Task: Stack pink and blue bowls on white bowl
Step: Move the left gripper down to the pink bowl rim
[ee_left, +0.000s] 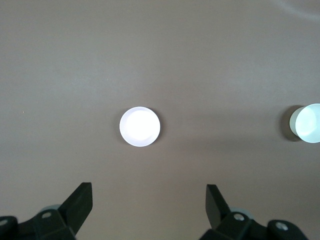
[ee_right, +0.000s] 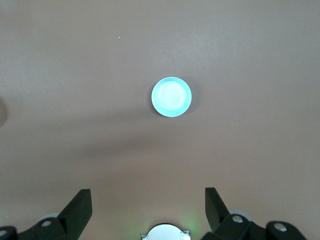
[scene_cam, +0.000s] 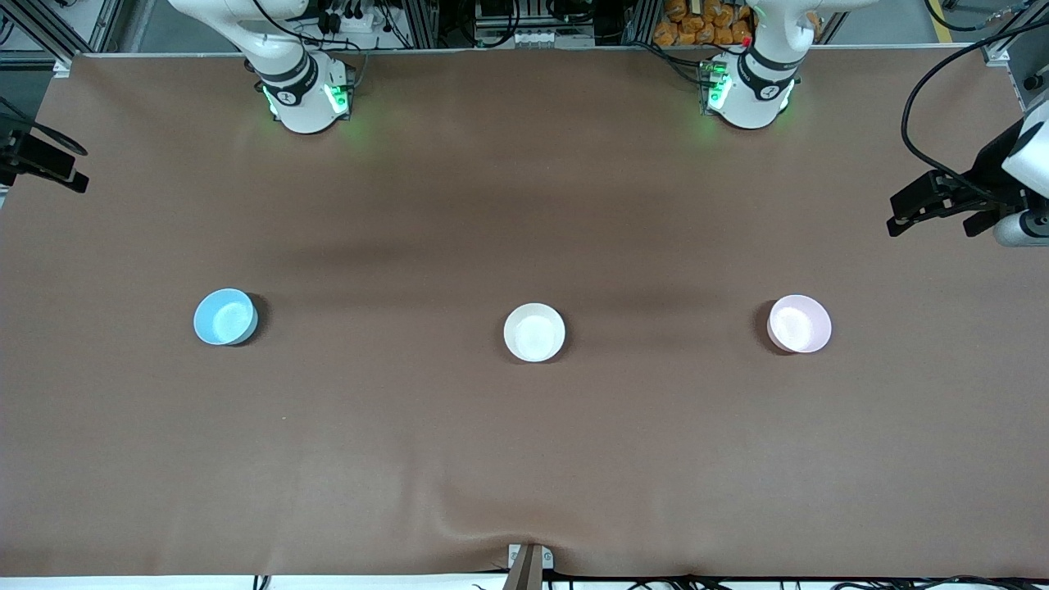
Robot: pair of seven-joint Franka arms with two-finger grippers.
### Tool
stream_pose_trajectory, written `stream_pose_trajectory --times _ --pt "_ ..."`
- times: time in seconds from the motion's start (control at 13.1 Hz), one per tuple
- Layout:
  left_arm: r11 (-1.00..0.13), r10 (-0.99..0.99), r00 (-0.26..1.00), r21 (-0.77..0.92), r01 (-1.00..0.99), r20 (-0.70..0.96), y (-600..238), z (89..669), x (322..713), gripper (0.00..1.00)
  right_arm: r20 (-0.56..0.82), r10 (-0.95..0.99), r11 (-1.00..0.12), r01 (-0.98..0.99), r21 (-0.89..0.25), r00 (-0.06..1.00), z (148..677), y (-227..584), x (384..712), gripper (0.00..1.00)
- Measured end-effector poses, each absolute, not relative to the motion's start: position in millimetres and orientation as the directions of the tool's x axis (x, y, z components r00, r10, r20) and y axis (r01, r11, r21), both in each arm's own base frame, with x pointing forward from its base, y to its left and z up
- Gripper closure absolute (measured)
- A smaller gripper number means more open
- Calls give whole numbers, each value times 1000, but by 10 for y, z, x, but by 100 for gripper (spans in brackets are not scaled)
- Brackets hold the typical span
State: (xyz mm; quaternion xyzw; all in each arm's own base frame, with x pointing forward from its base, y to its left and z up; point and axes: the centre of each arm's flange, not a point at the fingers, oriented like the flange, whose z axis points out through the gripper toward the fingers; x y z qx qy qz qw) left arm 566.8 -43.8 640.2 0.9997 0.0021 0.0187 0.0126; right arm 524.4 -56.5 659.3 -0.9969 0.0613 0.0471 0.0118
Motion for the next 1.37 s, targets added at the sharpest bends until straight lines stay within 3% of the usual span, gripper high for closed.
stream_pose_trajectory --times 0.69,1.37 --pt "-999 39 999 24 40 -22 -179 6097 5791 0 -95 -121 -992 -124 -18 988 6593 -567 5244 0" --pt "-1000 13 979 24 18 -204 264 4341 6477 0 -96 -122 -992 -124 -18 988 6590 -568 5245 0"
